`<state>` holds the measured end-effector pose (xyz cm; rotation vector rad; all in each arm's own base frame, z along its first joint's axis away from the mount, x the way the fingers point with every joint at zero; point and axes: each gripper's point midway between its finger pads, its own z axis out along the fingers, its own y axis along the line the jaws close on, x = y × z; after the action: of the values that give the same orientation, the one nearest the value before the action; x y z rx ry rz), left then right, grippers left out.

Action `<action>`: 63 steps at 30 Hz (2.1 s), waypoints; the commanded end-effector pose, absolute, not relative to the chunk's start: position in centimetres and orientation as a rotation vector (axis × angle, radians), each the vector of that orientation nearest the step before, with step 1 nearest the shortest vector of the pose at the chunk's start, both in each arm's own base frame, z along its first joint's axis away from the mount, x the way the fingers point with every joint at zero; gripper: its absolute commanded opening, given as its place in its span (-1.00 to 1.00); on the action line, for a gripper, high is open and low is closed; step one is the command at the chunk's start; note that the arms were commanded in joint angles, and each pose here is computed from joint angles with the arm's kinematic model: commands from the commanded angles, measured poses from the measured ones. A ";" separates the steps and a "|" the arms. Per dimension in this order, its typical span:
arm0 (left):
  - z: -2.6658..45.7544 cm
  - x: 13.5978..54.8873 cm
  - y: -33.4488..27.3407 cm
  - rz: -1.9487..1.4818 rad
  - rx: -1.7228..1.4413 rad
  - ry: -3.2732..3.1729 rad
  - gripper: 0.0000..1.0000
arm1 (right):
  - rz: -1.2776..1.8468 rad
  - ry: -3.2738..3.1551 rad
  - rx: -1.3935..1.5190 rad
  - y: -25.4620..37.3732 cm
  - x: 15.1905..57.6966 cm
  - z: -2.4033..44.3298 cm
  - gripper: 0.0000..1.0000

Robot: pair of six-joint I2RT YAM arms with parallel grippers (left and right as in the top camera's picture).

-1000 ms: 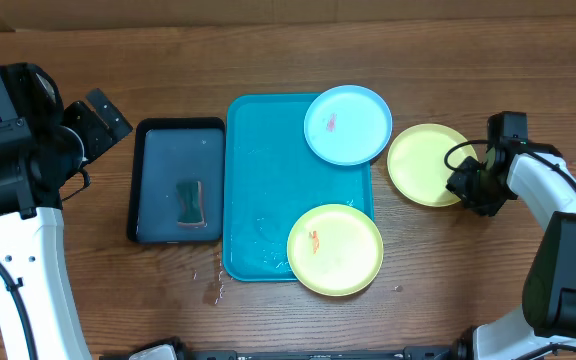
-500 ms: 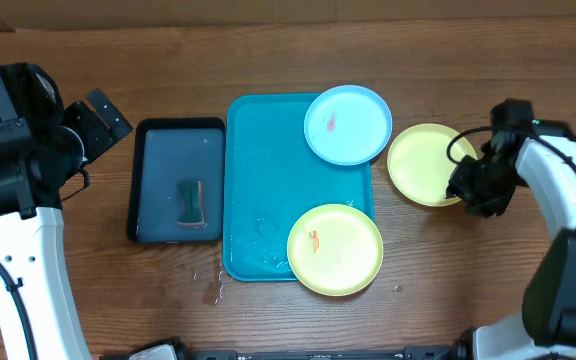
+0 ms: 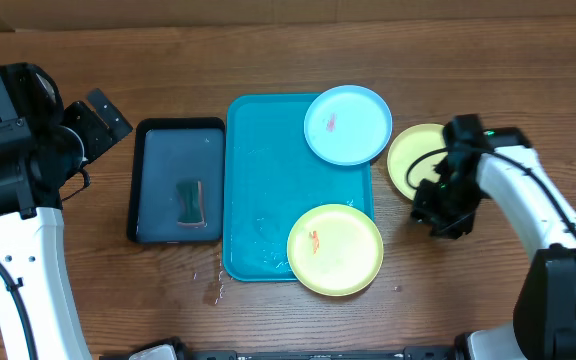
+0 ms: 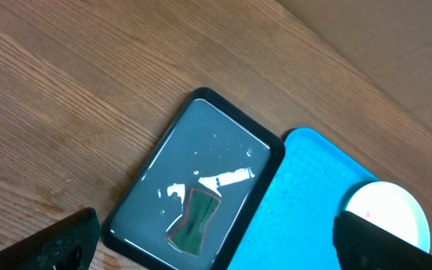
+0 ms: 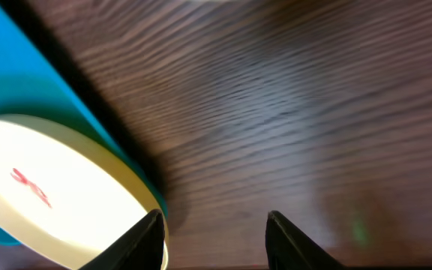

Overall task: Clean dirty plates on tray and stack at the side
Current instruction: 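Move the right gripper back to the other yellow plate's rim, then grasp the yellow plate rim and drag it toward the tray center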

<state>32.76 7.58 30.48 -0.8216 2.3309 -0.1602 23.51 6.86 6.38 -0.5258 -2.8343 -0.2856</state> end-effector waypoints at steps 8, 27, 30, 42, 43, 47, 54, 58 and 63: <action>30.5 33.0 7.6 -0.169 -0.832 2.328 1.00 | -0.280 -2.824 -0.384 11.0 21.2 5.0 -0.07; 30.5 33.0 7.6 -0.168 -0.832 2.328 1.00 | -0.232 -2.828 -0.246 14.0 19.3 4.8 -0.20; 30.5 33.0 7.6 -0.168 -0.832 2.328 1.00 | -0.228 -2.824 -0.247 13.9 19.1 4.8 -0.22; 30.5 33.0 7.6 -0.168 -0.832 2.328 0.99 | -0.183 -2.773 -0.255 13.4 17.8 5.1 -0.49; 30.5 33.0 7.6 -0.168 -0.832 2.328 0.99 | -0.184 -2.773 -0.255 13.4 17.9 5.1 -0.49; 30.5 33.0 7.6 -0.168 -0.832 2.328 1.00 | -0.182 -2.773 -0.264 13.4 17.9 5.1 -0.49; 30.5 33.0 7.6 -0.168 -0.832 2.328 0.99 | -0.175 -2.779 -0.287 13.8 17.7 4.7 -0.48; 30.5 33.0 7.6 -0.168 -0.832 2.328 1.00 | -0.163 -2.770 -0.279 13.7 16.9 3.7 -0.48; 30.5 33.0 7.6 -0.168 -0.832 2.328 1.00 | -0.157 -2.775 -0.278 13.6 16.9 3.5 -0.68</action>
<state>32.76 7.58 30.48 -0.8216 2.3309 -0.1602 16.73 13.41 3.38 -0.2749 -2.7611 -0.1485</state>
